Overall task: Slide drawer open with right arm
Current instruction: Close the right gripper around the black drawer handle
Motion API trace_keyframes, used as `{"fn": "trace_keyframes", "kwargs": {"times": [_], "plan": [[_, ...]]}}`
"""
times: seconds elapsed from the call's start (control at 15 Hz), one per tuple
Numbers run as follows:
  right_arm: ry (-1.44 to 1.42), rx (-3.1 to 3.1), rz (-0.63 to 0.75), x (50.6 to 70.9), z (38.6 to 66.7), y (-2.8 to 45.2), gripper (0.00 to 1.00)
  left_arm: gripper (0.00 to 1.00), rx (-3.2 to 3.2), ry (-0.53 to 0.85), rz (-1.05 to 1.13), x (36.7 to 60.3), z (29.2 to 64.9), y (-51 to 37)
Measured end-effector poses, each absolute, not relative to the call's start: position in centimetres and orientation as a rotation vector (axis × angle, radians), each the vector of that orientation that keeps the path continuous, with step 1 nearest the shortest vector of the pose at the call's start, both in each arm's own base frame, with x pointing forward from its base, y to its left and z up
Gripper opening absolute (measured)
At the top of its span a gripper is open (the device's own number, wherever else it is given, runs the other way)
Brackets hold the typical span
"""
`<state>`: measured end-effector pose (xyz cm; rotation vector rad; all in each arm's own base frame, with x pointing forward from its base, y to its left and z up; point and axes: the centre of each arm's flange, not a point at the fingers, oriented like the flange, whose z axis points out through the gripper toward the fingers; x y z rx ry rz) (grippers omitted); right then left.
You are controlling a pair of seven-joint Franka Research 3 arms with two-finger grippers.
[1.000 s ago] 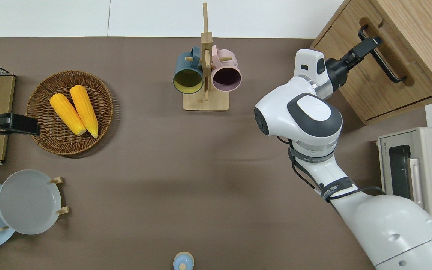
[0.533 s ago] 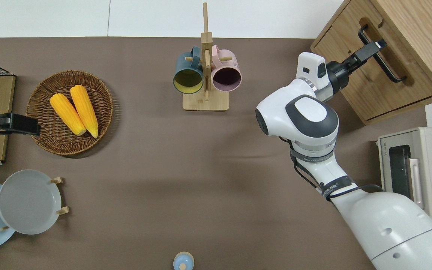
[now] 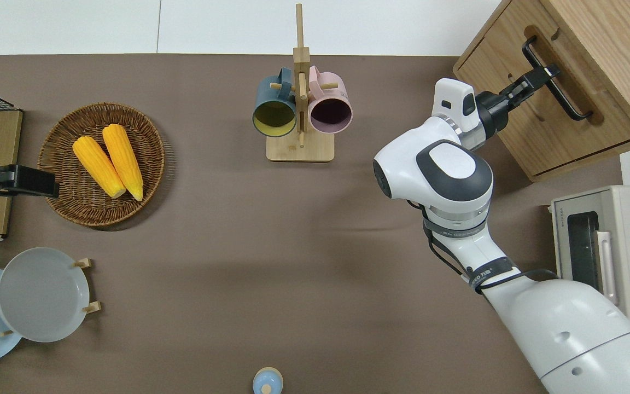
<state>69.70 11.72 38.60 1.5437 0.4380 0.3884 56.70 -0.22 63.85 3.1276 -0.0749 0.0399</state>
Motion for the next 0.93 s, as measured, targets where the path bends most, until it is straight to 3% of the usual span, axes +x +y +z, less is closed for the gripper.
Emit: {"fn": "trace_keyframes", "kwargs": {"times": [0.07,0.27,0.93], "plan": [[0.435,1.532,0.391,69.72,38.83,11.7,0.26,1.0,3.128,-0.075,0.04,56.7,63.85,-0.22],[0.434,1.523,0.396,69.76,38.96,11.65,0.18,1.0,3.128,-0.075,0.04,56.7,63.85,-0.22],[0.429,1.522,0.398,69.67,38.95,11.89,0.18,0.99,3.128,-0.075,0.04,56.7,63.85,-0.22]]}}
